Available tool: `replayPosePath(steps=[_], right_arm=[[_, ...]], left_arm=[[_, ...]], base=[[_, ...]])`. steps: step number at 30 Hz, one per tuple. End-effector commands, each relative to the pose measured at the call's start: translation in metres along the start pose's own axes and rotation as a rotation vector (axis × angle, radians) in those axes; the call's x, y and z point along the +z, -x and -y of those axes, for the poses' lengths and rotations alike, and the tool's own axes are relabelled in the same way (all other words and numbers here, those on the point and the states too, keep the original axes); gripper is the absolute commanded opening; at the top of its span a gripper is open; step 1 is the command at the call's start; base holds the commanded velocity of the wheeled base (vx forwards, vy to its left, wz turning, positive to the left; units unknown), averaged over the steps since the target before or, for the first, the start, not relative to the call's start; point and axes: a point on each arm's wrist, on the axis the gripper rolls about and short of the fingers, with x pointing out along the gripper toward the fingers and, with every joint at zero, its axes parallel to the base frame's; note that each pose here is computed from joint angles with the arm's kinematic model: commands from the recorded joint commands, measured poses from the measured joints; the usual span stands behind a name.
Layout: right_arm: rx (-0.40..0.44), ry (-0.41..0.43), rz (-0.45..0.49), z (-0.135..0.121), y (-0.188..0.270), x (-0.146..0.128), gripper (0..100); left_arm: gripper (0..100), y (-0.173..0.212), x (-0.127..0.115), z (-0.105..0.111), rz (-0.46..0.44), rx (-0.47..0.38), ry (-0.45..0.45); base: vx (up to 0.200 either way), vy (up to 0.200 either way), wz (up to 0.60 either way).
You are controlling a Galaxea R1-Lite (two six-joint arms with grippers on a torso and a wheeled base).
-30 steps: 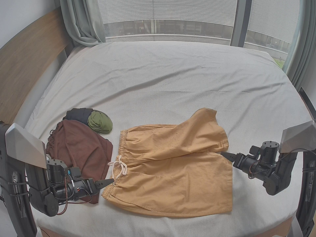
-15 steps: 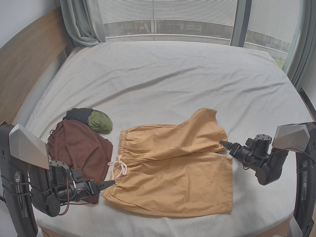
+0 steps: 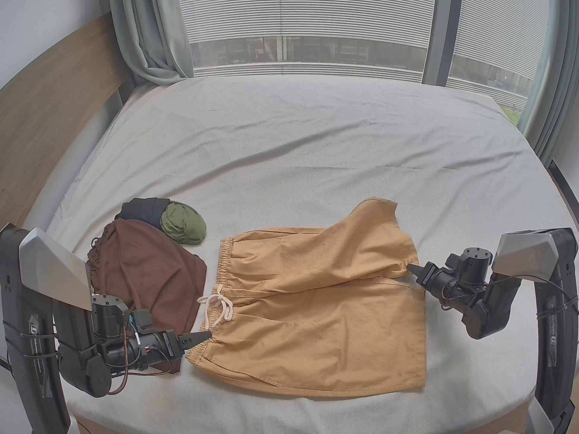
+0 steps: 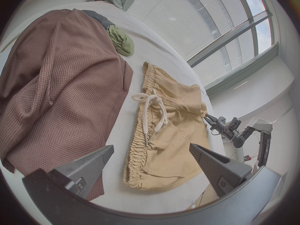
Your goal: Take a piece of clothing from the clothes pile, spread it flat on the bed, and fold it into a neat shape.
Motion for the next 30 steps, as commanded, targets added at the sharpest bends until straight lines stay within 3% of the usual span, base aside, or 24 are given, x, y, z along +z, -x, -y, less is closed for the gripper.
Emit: replayPosePath(steps=[1,15,28,29,30], right_arm=[[-0.001,-0.001,-0.004,0.003,-0.003,-0.003,0],[-0.081,0.005,-0.004,0.014,0.026,0.008,0],[-0.081,0.017,-0.015,0.015,0.025,0.002,0],[-0.081,0.017,-0.015,0.015,0.025,0.002,100],[-0.079,0.018,-0.015,0.015,0.025,0.002,100]], left_arm=[[100,0.000,-0.001,-0.001,-0.003,0.001,0.002],[100,-0.002,-0.001,-0.001,-0.004,0.002,0.001],[100,-0.003,0.001,-0.003,0.004,0.004,0.000],[100,-0.003,0.002,-0.003,0.010,0.004,0.001],[100,-0.003,0.003,-0.004,0.017,0.005,0.000]], base=[[0.000,0.000,0.00],[0.000,0.000,0.00],[0.000,0.000,0.00],[0.000,0.000,0.00],[0.000,0.000,0.00]])
